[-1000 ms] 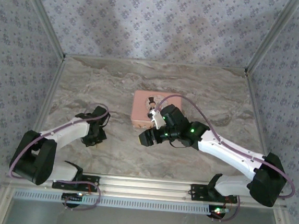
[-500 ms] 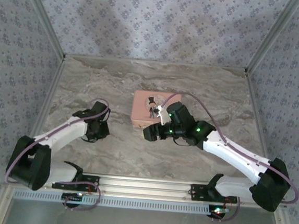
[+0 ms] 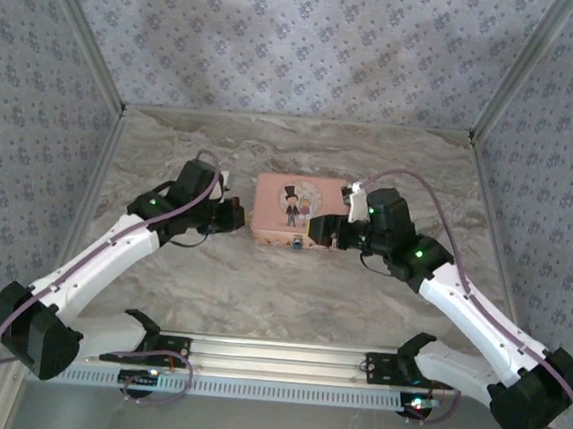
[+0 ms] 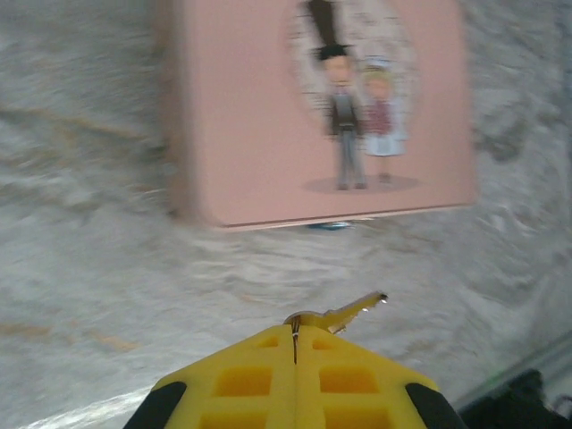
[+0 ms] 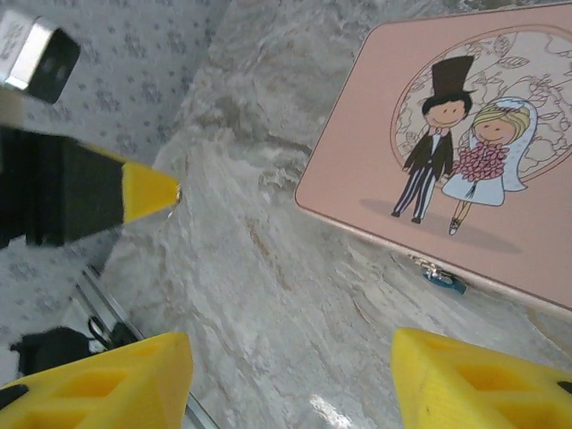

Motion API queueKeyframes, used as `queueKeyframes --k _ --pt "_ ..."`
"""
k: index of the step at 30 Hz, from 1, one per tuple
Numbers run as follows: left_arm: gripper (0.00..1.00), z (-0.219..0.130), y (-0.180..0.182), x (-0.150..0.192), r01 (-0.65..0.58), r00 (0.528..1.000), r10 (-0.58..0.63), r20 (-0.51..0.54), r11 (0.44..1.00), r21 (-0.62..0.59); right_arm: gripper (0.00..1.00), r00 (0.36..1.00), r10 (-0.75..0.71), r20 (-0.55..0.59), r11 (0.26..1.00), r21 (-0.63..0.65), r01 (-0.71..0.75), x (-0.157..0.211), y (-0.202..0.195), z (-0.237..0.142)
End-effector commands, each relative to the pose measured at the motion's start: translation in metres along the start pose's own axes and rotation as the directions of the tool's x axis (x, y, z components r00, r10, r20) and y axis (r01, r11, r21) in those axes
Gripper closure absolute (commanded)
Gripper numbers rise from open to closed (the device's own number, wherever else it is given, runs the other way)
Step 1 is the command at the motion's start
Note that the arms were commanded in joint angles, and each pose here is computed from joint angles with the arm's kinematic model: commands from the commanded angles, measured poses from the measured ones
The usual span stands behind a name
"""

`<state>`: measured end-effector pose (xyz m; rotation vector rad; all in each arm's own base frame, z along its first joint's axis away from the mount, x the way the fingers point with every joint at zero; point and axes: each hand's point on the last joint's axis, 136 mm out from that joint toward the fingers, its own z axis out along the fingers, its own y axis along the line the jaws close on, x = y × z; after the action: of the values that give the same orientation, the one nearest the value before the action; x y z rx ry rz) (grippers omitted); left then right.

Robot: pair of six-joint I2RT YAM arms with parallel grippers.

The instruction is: Unlock a padlock with a key

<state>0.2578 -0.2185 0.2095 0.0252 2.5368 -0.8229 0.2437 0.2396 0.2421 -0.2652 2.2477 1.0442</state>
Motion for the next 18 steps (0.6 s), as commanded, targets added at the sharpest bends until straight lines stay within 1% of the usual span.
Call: queueKeyframes --k 1,2,5,8,12,18 --pt "1.0 -0.007 -0.049 -0.009 -0.135 0.991 0.134 0.013 0.982 0.135 0.42 0.994 0.105 -0.006 0.987 -0.121 -0.105 -0.01 0.016 -0.004" --pt "1.0 -0.007 -0.059 -0.009 -0.154 0.988 0.154 0.013 0.976 0.156 0.45 0.992 0.123 -0.01 0.981 -0.151 -0.123 -0.011 0.02 -0.003" --pt "1.0 -0.005 -0.078 -0.008 -0.198 0.98 0.2 0.01 0.963 0.181 0.46 0.989 0.144 -0.031 0.967 -0.21 -0.147 -0.012 0.035 -0.001" --pt "1.0 -0.001 -0.089 -0.006 -0.227 0.973 0.231 0.001 0.956 0.185 0.48 0.989 0.148 -0.023 0.959 -0.24 -0.15 -0.015 0.045 -0.003" --pt "1.0 0.004 -0.101 -0.001 -0.256 0.965 0.262 -0.004 0.947 0.194 0.49 0.985 0.167 -0.032 0.96 -0.221 -0.17 -0.014 0.045 0.0" --pt "1.0 0.003 -0.113 0.002 -0.281 0.958 0.287 0.001 0.938 0.202 0.58 0.981 0.185 -0.056 0.96 -0.201 -0.193 -0.013 0.043 0.008"
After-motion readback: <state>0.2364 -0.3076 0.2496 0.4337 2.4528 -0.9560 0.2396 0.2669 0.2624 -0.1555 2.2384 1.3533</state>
